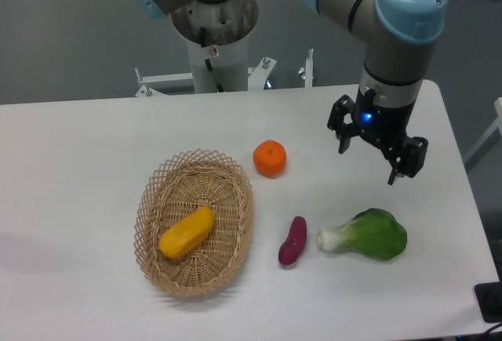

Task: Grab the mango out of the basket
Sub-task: 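Move the open gripper over the wicker basket toward the yellow mango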

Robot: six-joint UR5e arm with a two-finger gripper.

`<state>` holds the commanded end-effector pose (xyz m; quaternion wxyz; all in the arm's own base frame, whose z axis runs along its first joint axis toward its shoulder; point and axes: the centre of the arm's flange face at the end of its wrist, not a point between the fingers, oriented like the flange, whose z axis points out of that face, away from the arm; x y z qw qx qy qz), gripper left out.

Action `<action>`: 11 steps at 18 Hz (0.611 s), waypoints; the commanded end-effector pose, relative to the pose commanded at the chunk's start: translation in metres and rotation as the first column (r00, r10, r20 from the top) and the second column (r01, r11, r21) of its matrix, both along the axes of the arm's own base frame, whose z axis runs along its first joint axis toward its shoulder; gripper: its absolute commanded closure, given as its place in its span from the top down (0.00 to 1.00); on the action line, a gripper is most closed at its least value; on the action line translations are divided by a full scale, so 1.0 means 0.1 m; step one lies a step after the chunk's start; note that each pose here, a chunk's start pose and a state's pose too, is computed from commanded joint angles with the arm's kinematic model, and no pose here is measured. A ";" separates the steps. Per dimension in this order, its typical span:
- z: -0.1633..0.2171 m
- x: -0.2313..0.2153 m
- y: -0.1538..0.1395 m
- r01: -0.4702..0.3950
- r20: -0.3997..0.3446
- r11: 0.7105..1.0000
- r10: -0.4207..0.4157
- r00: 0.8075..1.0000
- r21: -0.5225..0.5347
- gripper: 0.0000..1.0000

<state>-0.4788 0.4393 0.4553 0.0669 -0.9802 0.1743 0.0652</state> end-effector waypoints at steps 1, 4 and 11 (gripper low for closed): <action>-0.02 0.02 0.00 0.002 0.004 1.000 -0.002 1.000 -0.002 1.00; -0.16 0.07 0.02 0.002 0.027 1.000 -0.002 1.000 -0.013 1.00; -0.29 0.49 0.10 -0.024 0.034 1.000 0.025 0.999 -0.005 1.00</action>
